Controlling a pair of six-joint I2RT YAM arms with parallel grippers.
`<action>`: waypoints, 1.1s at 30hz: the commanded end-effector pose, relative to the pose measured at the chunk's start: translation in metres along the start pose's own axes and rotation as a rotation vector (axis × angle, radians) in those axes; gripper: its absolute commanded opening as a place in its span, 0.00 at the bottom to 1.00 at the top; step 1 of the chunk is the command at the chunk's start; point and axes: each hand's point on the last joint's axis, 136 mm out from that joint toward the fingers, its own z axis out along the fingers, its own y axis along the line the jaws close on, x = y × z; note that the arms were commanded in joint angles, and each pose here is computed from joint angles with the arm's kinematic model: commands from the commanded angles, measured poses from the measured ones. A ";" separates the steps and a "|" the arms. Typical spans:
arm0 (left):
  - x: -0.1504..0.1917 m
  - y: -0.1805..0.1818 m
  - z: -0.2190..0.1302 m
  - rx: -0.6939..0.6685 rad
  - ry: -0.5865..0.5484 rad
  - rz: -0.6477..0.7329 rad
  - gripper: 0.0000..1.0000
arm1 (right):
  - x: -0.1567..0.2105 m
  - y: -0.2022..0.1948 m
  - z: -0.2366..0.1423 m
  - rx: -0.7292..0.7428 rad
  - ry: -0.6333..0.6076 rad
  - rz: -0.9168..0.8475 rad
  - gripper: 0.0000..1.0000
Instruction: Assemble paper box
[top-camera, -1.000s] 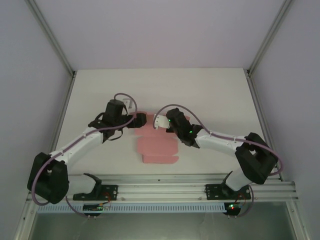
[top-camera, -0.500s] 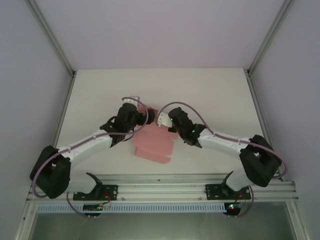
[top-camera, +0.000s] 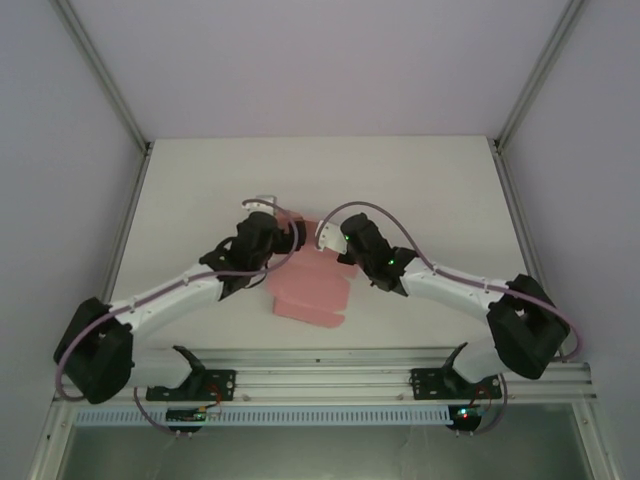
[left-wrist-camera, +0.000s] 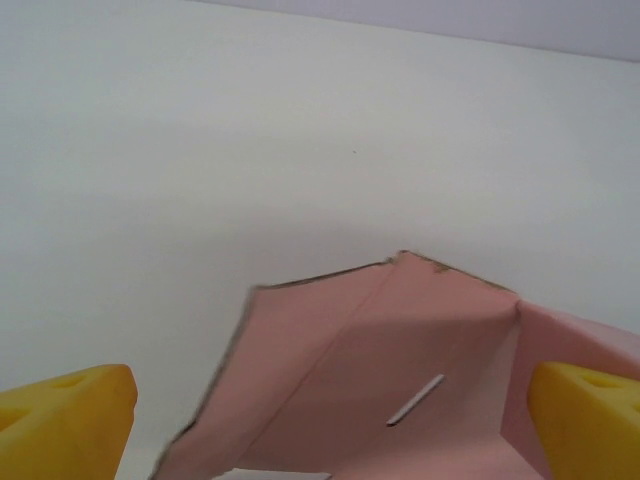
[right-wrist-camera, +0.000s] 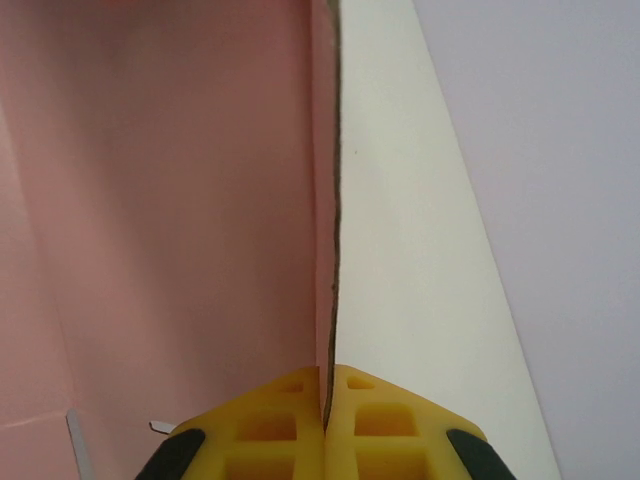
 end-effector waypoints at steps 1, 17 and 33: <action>-0.004 0.012 -0.020 0.045 0.014 -0.062 1.00 | -0.005 -0.005 -0.009 -0.009 -0.047 0.045 0.00; 0.057 0.111 -0.039 -0.068 0.278 -0.389 1.00 | 0.002 -0.018 -0.014 0.021 -0.051 0.089 0.00; 0.059 0.045 -0.007 0.368 0.281 -0.278 1.00 | -0.001 -0.018 -0.019 -0.011 -0.079 0.128 0.00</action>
